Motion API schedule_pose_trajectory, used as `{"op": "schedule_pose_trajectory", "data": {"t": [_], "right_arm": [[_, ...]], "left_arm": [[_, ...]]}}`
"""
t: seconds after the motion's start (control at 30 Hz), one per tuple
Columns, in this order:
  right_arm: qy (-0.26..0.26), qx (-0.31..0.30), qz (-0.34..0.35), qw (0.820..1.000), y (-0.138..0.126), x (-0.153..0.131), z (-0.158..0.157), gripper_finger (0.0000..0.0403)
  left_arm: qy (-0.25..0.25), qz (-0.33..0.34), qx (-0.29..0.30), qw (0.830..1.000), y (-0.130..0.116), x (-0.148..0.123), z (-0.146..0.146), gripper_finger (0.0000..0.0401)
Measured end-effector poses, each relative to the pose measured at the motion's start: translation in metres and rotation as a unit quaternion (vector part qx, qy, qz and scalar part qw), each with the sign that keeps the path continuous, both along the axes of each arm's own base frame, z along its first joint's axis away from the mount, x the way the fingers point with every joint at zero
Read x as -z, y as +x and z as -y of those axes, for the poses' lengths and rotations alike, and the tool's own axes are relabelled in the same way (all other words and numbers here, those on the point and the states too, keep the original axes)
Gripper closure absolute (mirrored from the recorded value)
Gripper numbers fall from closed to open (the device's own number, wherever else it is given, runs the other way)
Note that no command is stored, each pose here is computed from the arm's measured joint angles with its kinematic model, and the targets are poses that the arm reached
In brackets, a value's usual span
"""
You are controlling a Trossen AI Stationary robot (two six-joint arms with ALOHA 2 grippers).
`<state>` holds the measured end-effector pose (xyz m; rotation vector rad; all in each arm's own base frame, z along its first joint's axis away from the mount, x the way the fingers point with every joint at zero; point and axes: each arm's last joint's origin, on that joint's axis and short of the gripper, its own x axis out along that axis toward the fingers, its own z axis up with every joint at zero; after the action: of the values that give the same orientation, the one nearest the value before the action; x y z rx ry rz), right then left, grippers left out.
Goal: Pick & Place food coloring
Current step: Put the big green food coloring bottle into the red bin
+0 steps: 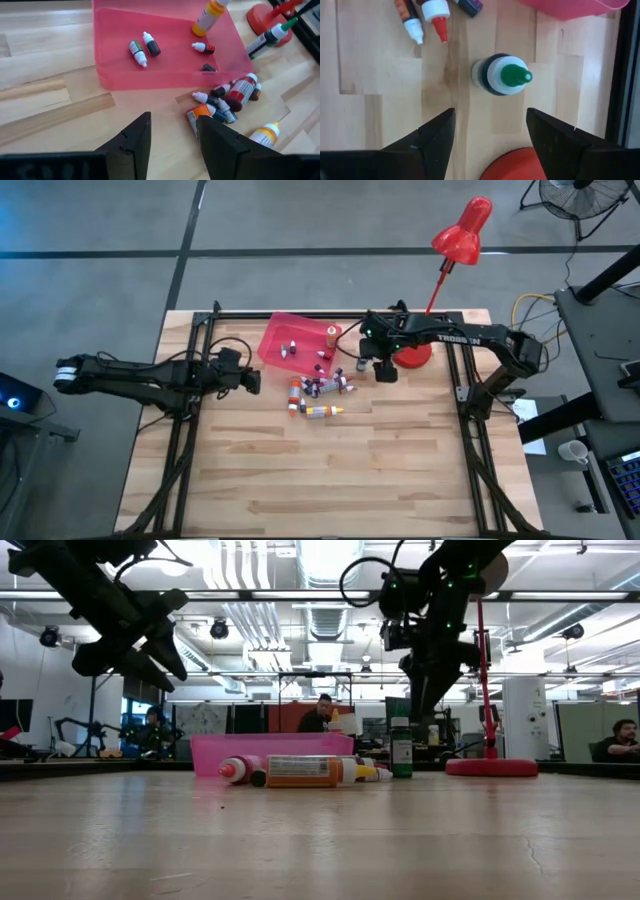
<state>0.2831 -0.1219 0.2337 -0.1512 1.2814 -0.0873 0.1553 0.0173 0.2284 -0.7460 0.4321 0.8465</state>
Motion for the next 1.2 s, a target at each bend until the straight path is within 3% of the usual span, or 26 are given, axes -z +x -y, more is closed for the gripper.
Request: {"op": "schedule_pose_trajectory", "data": {"t": [0.17, 0.27, 0.43, 0.8, 1.2], "right_arm": [[-0.009, -0.002, 0.016, 1.0, 0.01, 0.005, 0.008, 0.0166], [-0.013, -0.016, 0.011, 1.0, 0.015, 0.014, 0.011, 0.0166], [0.006, 0.015, -0.002, 1.0, 0.019, 0.02, 0.012, 0.0168], [-0.001, 0.027, 0.03, 0.999, 0.027, 0.001, 0.017, 0.0177], [0.024, 0.027, -0.006, 0.999, 0.032, 0.021, 0.019, 0.0178]], "left_arm": [[0.011, 0.002, -0.017, 1.0, 0.0, 0.0, -0.001, 0.027], [0.023, -0.008, -0.006, 1.0, 0.0, 0.0, -0.001, 0.027], [0.026, -0.02, 0.019, 0.999, 0.0, 0.0, 0.0, 0.027], [0.039, -0.016, -0.003, 0.999, -0.001, -0.001, -0.001, 0.027], [0.066, -0.029, -0.006, 0.997, -0.001, -0.001, -0.003, 0.027]]}}
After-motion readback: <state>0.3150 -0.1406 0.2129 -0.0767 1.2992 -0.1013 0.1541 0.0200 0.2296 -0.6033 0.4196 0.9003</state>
